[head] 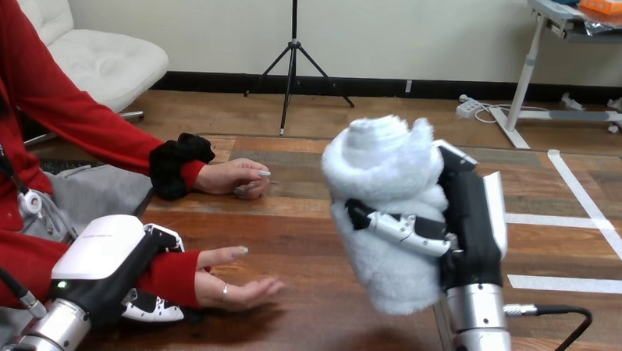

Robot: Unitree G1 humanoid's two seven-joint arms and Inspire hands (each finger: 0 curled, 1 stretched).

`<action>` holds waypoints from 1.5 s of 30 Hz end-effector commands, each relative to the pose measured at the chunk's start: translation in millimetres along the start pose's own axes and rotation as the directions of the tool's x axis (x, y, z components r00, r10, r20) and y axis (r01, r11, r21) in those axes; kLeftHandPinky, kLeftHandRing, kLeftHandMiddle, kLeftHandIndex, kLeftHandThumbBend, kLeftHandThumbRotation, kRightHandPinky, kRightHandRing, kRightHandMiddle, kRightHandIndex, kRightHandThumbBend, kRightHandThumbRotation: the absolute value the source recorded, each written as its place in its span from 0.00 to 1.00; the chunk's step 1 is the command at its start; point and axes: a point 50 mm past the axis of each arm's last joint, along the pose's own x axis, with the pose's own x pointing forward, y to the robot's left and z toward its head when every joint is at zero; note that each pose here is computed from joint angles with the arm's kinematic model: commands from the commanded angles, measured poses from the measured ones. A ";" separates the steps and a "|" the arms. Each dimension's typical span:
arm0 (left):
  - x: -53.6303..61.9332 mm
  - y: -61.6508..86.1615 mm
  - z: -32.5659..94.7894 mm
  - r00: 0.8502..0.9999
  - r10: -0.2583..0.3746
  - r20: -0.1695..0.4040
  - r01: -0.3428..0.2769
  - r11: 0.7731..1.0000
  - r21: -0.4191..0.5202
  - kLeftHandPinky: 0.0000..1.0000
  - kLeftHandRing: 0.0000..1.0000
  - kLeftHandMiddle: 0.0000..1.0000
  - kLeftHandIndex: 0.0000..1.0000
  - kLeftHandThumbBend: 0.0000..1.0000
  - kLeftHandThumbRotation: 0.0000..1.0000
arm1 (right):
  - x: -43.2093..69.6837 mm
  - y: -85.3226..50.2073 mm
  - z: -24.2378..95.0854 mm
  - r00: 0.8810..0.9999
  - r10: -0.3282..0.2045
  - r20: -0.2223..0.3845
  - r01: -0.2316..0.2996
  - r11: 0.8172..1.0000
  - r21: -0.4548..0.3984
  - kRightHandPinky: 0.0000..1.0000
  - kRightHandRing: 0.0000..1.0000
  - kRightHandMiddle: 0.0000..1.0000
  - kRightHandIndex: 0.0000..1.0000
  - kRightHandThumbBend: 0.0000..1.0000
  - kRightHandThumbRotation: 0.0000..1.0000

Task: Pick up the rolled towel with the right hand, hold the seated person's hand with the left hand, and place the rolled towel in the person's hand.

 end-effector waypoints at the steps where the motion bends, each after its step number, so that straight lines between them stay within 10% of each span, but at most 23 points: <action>1: 14.2 14.6 18.9 0.994 0.072 0.079 -0.070 0.997 -0.031 0.22 0.28 0.35 0.38 0.78 0.14 | 33.4 11.5 27.2 0.986 0.003 0.164 -0.007 1.000 0.026 0.18 0.24 0.32 0.31 0.66 0.00; 45: 23.2 37.6 50.6 0.969 0.146 0.197 -0.127 0.986 -0.105 0.24 0.31 0.38 0.42 0.78 0.15 | 36.5 65.8 18.2 0.993 0.032 0.117 -0.035 0.999 0.027 0.22 0.27 0.36 0.32 0.71 0.00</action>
